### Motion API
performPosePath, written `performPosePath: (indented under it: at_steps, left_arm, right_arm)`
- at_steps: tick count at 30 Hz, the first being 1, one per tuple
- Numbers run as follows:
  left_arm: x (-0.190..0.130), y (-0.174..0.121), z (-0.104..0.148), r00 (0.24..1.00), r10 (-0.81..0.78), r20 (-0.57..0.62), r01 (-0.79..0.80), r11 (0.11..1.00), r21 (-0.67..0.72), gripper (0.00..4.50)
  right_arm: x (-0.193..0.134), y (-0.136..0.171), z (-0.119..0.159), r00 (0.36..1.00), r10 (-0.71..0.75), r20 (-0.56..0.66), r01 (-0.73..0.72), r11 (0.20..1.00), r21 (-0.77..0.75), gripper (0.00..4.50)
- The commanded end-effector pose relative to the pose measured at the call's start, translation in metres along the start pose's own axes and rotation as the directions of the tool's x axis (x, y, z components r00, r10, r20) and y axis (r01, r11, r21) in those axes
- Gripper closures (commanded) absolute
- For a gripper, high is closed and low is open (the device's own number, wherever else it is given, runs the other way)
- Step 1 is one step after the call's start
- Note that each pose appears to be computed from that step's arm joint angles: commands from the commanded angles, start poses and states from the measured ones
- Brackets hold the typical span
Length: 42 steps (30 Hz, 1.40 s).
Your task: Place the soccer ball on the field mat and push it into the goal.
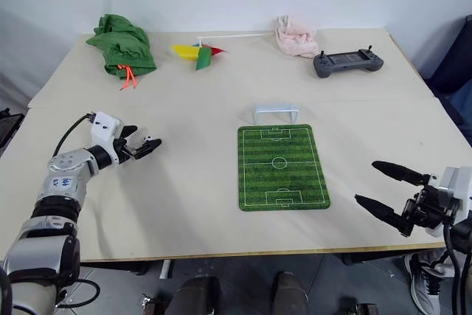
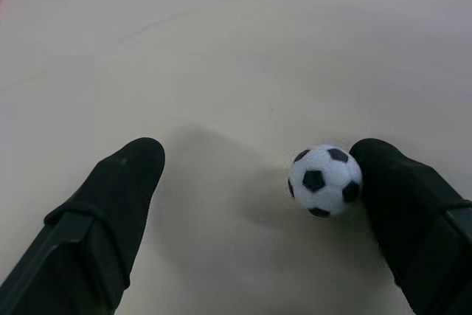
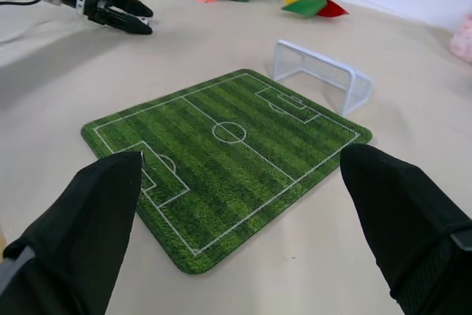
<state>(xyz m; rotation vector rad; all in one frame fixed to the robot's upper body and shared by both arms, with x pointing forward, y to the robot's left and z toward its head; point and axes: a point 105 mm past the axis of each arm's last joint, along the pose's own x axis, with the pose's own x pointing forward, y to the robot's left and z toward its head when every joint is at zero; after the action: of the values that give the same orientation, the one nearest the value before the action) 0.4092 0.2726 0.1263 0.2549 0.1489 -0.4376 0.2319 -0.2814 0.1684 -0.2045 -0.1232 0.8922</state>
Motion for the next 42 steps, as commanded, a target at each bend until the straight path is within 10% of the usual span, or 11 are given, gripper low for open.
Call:
performPosePath:
  at_steps: [1, 12, 26, 42]
  left_arm:
    - [0.004, 0.001, 0.003, 1.0, -0.01, 0.004, 0.01, 1.0, 0.022, 0.41]
    - [0.007, -0.011, 0.003, 0.995, -0.1, -0.005, 0.1, 0.995, 0.023, 3.63]
    - [0.001, -0.03, 0.036, 0.957, -0.26, 0.128, 0.255, 0.966, 0.052, 3.64]
    - [-0.028, -0.157, 0.059, 0.734, -0.636, 0.237, 0.599, 0.771, 0.216, 3.64]
  right_arm:
    - [-0.006, -0.002, 0.015, 0.999, -0.014, 0.043, 0.016, 0.999, -0.042, 0.0]
    - [-0.01, -0.004, 0.014, 0.999, -0.016, 0.041, 0.017, 0.999, -0.028, 0.0]
    - [-0.018, -0.012, 0.017, 0.999, -0.031, 0.031, 0.032, 0.999, -0.024, 0.0]
    - [-0.016, -0.013, 0.021, 0.999, 0.013, 0.032, -0.013, 1.0, 0.011, 0.0]
